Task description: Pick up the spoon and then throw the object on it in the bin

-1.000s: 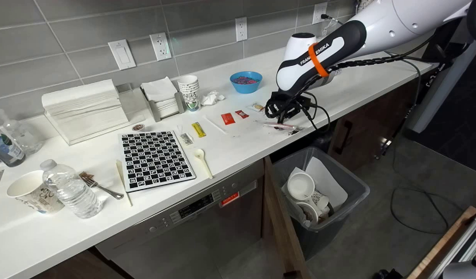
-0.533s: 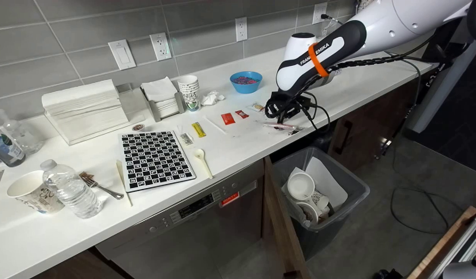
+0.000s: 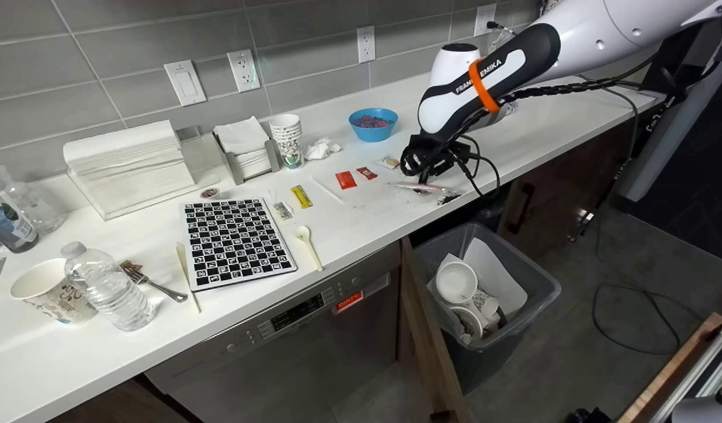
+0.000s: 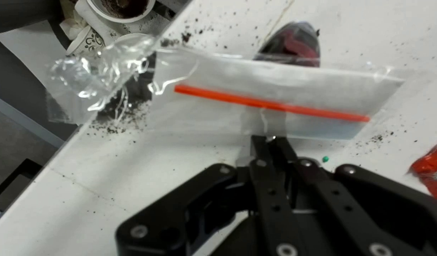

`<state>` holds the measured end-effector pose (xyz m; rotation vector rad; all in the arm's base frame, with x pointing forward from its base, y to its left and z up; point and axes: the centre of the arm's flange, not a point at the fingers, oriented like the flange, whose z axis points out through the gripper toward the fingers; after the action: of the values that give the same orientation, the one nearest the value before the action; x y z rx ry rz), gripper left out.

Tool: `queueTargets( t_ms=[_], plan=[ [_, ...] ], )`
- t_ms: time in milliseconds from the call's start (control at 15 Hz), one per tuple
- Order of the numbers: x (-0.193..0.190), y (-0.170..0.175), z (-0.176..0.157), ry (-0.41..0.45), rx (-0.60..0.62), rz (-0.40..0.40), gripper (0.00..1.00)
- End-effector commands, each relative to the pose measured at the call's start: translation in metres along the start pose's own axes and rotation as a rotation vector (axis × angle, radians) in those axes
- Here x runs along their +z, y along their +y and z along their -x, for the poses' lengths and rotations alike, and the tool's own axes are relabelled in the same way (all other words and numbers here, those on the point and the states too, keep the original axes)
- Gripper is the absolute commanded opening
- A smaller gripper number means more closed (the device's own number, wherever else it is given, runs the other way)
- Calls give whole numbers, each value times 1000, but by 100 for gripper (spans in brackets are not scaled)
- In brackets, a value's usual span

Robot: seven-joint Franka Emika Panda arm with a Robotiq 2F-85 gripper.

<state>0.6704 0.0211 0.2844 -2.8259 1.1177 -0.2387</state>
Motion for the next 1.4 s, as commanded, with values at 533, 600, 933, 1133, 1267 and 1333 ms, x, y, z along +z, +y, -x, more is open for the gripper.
queueTargets(
  t_ms=[533,600,933,1133,1267,1333],
  plan=[
    [-29,13,30,-49,-10,49,2],
    [-32,14,32,-53,-9,56,2],
    [-46,19,42,-44,7,67,2],
    [-52,21,46,-27,22,72,2],
    [-58,23,51,-15,32,77,2],
    [-60,24,53,-8,37,81,2]
  ],
)
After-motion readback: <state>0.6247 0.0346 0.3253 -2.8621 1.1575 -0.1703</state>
